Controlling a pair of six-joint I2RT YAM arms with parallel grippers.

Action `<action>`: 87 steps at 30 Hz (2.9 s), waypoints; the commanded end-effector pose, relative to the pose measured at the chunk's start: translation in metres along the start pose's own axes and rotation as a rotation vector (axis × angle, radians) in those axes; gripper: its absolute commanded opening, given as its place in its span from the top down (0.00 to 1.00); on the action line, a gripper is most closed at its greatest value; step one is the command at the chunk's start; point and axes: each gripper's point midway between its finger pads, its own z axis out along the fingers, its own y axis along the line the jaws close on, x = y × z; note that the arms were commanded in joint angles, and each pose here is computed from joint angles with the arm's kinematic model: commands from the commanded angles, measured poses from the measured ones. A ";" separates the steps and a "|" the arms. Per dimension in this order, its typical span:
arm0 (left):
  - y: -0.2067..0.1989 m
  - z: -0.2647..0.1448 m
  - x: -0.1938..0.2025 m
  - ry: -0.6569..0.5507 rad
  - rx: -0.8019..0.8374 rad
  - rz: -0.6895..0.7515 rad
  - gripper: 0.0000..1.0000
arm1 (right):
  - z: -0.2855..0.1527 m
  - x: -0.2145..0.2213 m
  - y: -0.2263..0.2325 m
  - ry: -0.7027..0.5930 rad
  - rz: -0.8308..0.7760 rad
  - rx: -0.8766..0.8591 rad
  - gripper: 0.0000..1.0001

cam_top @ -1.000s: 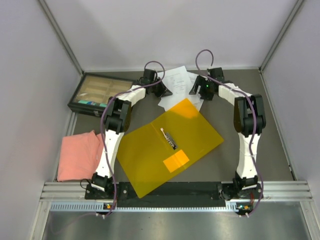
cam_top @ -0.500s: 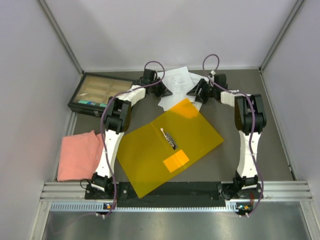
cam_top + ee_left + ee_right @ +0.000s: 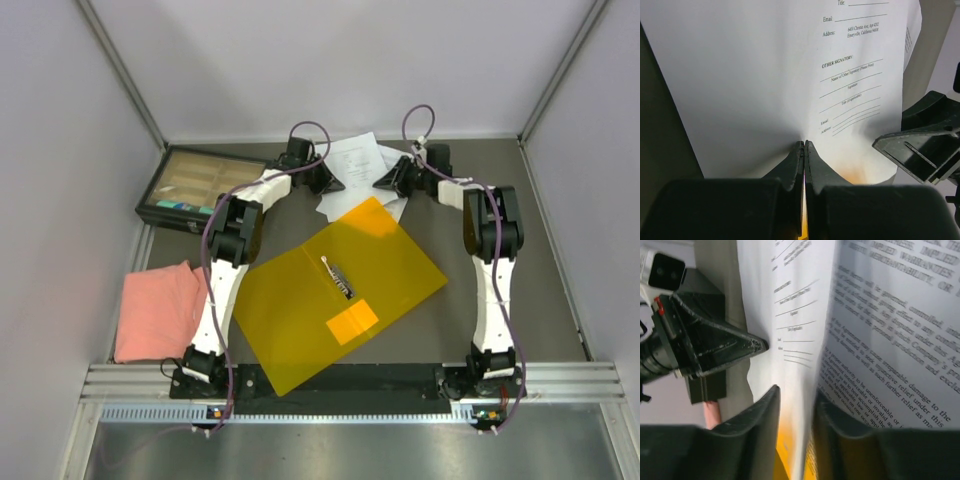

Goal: Put the files into the folder

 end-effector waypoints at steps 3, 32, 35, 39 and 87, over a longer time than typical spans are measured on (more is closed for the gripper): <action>0.034 -0.002 0.019 0.106 -0.166 0.050 0.83 | 0.004 -0.024 -0.002 -0.009 -0.046 0.073 1.00; -0.015 -0.278 0.165 -0.004 0.037 0.323 0.27 | -0.193 0.124 0.297 0.080 -0.656 -0.076 1.00; 0.008 -0.280 0.187 0.018 0.025 0.294 0.27 | -0.205 0.155 0.316 0.126 -0.604 -0.253 1.00; 0.036 -0.283 0.207 0.048 -0.019 0.273 0.27 | -0.209 0.170 0.277 0.133 -0.598 -0.158 1.00; 0.128 -0.266 0.243 0.108 -0.247 0.169 0.33 | -0.220 0.194 0.017 0.160 -0.030 0.314 1.00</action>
